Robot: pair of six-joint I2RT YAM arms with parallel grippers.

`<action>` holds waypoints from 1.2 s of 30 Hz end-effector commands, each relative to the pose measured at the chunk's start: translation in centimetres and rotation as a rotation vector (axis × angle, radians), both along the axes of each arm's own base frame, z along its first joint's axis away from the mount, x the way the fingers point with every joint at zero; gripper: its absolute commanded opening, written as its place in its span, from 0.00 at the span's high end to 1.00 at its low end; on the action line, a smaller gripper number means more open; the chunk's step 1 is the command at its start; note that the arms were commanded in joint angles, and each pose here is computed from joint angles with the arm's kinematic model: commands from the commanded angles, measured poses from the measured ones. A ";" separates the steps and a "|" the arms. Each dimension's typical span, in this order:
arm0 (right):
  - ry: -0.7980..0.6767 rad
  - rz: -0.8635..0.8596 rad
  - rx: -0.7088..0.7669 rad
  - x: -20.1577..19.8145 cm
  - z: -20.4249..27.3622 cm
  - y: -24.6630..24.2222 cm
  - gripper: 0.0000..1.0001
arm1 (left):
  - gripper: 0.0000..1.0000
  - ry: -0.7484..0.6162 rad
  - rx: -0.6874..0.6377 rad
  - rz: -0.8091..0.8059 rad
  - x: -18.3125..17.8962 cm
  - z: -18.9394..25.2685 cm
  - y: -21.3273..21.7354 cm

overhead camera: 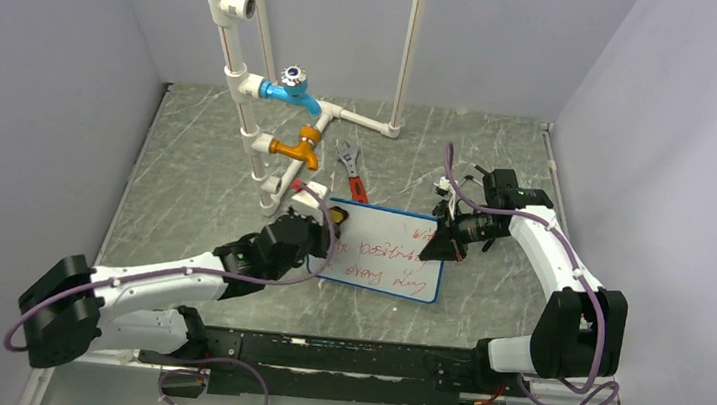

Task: Erase the whiteboard
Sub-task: Erase the center of the board with the whiteboard.

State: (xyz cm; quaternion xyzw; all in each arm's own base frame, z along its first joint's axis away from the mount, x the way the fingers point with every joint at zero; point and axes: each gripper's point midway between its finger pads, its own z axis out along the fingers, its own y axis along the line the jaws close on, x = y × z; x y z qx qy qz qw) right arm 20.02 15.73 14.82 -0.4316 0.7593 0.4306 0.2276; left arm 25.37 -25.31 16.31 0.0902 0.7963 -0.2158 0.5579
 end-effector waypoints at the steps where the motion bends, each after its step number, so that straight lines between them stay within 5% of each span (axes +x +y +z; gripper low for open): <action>1: -0.020 0.054 -0.017 -0.7 -0.3 0.1 1.00 | 1.00 -0.082 -0.102 -0.275 -2.1 4.3 -7.5; 7: -0.021 0.048 -0.021 -0.7 -0.4 0.0 1.00 | 1.00 -0.054 -0.145 -0.415 -3.5 3.5 -12.0; 17: -0.024 0.045 -0.022 -0.6 -0.4 0.0 1.00 | 1.00 -0.004 -0.051 -0.429 -5.3 0.8 -11.2; 22: -0.024 0.045 -0.022 -0.6 -0.4 0.0 1.00 | 1.00 -0.023 -0.018 -0.355 -4.8 0.7 -8.8; 30: -0.025 0.045 -0.021 -0.6 -0.4 0.0 1.00 | 1.00 -0.007 0.040 0.012 0.8 1.6 -3.5; 36: -0.024 0.048 -0.018 -0.7 -0.3 0.0 1.00 | 1.00 -0.048 -0.025 -0.159 0.2 3.6 -6.7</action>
